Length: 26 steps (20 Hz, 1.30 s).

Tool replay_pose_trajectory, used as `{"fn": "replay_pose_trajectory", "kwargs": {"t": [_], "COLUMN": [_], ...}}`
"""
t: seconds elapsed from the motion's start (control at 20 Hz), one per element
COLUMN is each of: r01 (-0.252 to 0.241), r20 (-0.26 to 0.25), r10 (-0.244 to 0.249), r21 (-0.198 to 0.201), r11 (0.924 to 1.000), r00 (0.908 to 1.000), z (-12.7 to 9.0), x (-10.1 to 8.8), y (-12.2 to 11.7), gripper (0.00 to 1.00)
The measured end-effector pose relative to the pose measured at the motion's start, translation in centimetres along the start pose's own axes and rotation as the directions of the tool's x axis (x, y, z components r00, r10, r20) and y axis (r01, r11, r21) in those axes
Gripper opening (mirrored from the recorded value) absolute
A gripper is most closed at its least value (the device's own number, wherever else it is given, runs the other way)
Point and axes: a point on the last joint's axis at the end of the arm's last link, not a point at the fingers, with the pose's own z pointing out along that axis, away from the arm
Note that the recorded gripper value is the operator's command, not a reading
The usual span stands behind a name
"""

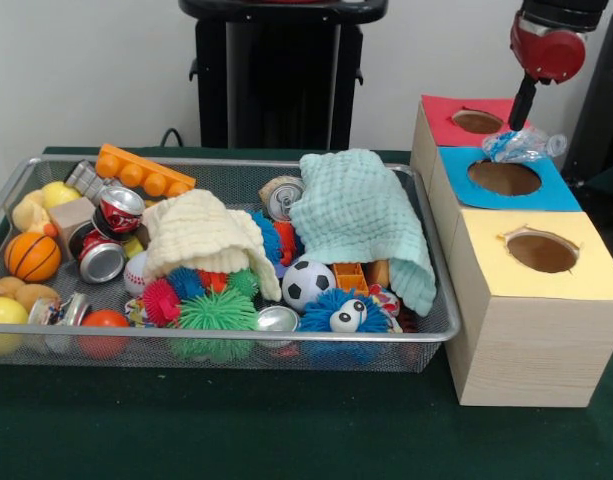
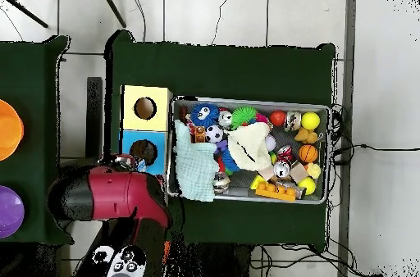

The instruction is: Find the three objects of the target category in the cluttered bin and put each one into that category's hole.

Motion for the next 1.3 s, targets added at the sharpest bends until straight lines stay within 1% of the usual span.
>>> {"fn": "replay_pose_trajectory", "kwargs": {"t": [0.25, 0.85, 1.05, 1.1, 1.3], "r01": [-0.005, -0.012, -0.027, -0.04, -0.063], "r20": [0.001, 0.021, 0.029, 0.034, 0.04], "r10": [0.005, 0.011, 0.026, 0.039, 0.061], "r21": [0.007, 0.024, 0.034, 0.039, 0.049], "r11": [1.0, 0.9996, 0.999, 0.9984, 0.9968], "r00": [1.0, 0.9997, 0.9992, 0.9987, 0.9974], "z": [-0.4, -1.6, -2.4, -2.8, -3.4], "x": [0.2, 0.0, 0.6, 1.2, 2.3], "y": [-0.2, -0.7, -1.3, -1.7, -2.5], "gripper": [0.0, 0.0, 0.0, 0.0, 0.0]}}
